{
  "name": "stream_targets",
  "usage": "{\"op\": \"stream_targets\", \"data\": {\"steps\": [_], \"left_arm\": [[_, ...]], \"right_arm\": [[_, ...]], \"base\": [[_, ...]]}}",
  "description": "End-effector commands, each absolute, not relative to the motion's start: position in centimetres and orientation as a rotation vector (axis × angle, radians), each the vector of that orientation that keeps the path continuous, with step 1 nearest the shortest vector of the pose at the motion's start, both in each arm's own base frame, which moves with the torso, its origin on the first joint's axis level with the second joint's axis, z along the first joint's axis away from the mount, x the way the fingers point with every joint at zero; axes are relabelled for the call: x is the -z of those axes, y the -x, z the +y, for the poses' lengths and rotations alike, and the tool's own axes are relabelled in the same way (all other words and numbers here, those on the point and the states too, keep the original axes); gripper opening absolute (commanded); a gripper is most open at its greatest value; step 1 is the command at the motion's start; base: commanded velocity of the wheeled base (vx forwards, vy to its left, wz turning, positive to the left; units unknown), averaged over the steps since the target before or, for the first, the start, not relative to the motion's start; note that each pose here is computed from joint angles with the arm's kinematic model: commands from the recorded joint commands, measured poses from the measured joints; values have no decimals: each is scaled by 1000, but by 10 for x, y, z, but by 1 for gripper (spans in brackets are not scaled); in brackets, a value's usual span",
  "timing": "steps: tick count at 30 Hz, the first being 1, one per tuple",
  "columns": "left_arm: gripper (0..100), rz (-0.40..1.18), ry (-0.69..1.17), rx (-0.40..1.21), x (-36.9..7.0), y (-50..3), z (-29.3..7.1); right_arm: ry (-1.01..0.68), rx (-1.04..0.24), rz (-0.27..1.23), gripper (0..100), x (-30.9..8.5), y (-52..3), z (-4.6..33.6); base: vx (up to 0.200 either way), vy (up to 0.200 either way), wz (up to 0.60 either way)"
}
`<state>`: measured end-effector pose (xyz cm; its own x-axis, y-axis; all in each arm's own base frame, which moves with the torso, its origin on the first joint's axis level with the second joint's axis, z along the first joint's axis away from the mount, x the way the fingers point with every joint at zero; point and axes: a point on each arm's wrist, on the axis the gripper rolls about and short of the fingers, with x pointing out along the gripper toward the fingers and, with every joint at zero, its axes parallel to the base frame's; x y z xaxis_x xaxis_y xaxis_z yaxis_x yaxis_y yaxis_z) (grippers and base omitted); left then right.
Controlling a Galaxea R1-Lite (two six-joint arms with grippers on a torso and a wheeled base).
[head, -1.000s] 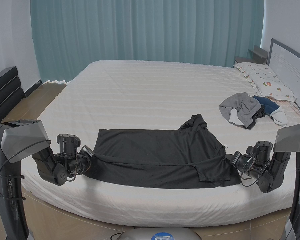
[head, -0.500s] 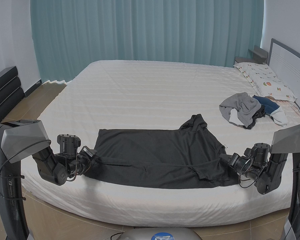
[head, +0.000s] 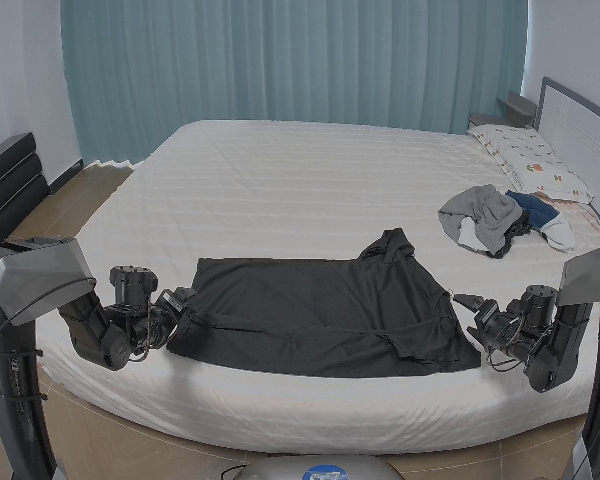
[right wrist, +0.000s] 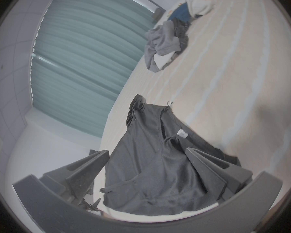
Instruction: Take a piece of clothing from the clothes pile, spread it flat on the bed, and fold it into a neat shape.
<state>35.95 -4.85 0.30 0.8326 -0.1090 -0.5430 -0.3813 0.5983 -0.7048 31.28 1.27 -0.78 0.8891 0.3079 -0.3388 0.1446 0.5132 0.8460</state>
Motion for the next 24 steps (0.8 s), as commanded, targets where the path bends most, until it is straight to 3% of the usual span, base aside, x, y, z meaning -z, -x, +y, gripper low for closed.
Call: {"op": "stream_targets", "data": {"steps": [1, 3, 9, 22, 24], "left_arm": [[100, 573, 937, -147, -19, -349, -49], [100, 583, 940, -149, -16, -349, -49], [100, 590, 931, -145, -15, -349, -51], [100, 682, 875, -72, -12, -335, -86], [100, 763, 799, -66, -7, -331, -95]], "right_arm": [[-1078, -148, 496, 100, -8, -300, 11], [-1082, -147, 507, 100, -7, -297, 11], [-1090, -132, 527, 100, -2, -296, 10], [-1080, -132, 584, 100, 11, -294, 18], [-1079, -139, 591, 100, 12, -294, 21]], "base": [[0, 0, 0], [0, 0, 0], [200, 0, 0], [0, 0, 0], [0, 0, 0]]}}
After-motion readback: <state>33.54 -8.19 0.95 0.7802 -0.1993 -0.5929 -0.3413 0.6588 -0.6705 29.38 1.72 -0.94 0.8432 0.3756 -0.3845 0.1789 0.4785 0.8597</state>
